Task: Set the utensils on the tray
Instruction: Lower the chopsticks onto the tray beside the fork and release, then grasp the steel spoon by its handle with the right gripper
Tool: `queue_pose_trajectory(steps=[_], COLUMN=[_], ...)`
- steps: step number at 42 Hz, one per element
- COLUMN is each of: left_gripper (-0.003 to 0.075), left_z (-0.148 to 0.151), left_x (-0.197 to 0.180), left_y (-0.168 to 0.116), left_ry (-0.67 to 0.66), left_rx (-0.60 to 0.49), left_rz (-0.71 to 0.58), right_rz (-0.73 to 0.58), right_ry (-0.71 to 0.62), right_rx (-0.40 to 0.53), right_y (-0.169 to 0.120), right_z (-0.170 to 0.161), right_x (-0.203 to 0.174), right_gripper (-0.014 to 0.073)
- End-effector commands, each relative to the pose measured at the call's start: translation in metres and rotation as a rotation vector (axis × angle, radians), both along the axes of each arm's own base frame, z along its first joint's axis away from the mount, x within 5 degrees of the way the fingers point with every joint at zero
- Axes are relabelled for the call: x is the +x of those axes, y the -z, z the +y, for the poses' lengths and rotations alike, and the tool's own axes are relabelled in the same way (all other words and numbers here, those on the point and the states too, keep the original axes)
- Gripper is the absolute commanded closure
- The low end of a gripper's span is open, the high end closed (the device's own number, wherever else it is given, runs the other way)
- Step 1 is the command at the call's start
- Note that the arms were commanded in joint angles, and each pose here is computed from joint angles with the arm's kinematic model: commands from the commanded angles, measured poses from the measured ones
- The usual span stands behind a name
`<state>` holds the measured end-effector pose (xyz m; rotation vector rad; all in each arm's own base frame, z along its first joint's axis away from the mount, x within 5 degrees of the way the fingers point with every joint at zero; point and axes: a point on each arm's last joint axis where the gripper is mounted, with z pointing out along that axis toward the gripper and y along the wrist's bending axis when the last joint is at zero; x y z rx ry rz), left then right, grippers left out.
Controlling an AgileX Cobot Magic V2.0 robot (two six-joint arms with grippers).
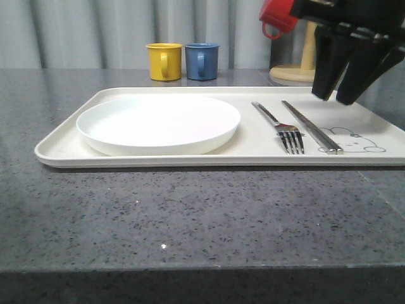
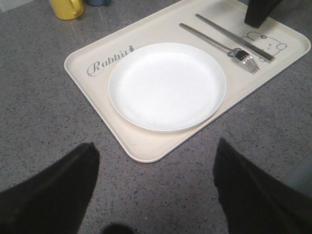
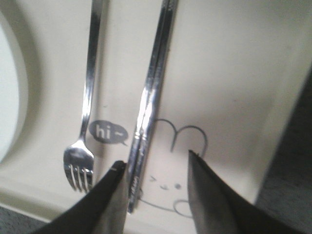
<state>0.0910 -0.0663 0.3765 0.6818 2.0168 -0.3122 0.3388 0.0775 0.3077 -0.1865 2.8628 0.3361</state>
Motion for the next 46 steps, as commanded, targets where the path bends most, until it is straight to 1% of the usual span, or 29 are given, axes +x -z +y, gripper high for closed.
queue_pose_trajectory(steps=[1, 5, 7, 13, 16, 22, 28, 40, 46], left_gripper=[0.0229, 0.0229, 0.0229, 0.0229, 0.0229, 0.0229, 0.0229, 0.0229, 0.0229], left_z=[-0.002, -0.002, -0.002, -0.002, -0.002, -0.002, -0.002, -0.002, -0.002], left_x=[0.001, 0.001, 0.001, 0.001, 0.001, 0.001, 0.001, 0.001, 0.001], left_y=[-0.013, -0.013, -0.013, -0.013, -0.013, -0.013, -0.013, -0.013, -0.013], left_ry=[0.011, 0.011, 0.011, 0.011, 0.011, 0.011, 0.011, 0.011, 0.011], left_rx=[-0.058, -0.058, -0.058, -0.058, -0.058, -0.058, -0.058, -0.058, -0.058], left_rz=[-0.074, -0.074, -0.074, -0.074, -0.074, -0.074, -0.074, -0.074, -0.074], right_rz=[-0.143, -0.15, -0.138, -0.085, -0.064, -0.017, 0.031, 0.067, 0.071], right_ry=[-0.012, 0.039, 0.077, 0.191, 0.248, 0.33, 0.354, 0.349, 0.347], right_rx=[-0.098, -0.188, -0.215, -0.239, -0.236, -0.237, -0.233, -0.241, -0.245], right_y=[-0.044, -0.051, -0.052, -0.046, -0.041, -0.027, -0.01, 0.014, 0.021], right_z=[-0.021, -0.047, -0.063, -0.109, -0.128, -0.158, -0.171, -0.176, -0.178], right_x=[-0.02, -0.025, -0.025, -0.025, -0.025, -0.021, -0.013, 0.003, 0.007], right_gripper=[0.0265, 0.0265, 0.0265, 0.0265, 0.0265, 0.0265, 0.0265, 0.0265, 0.0265])
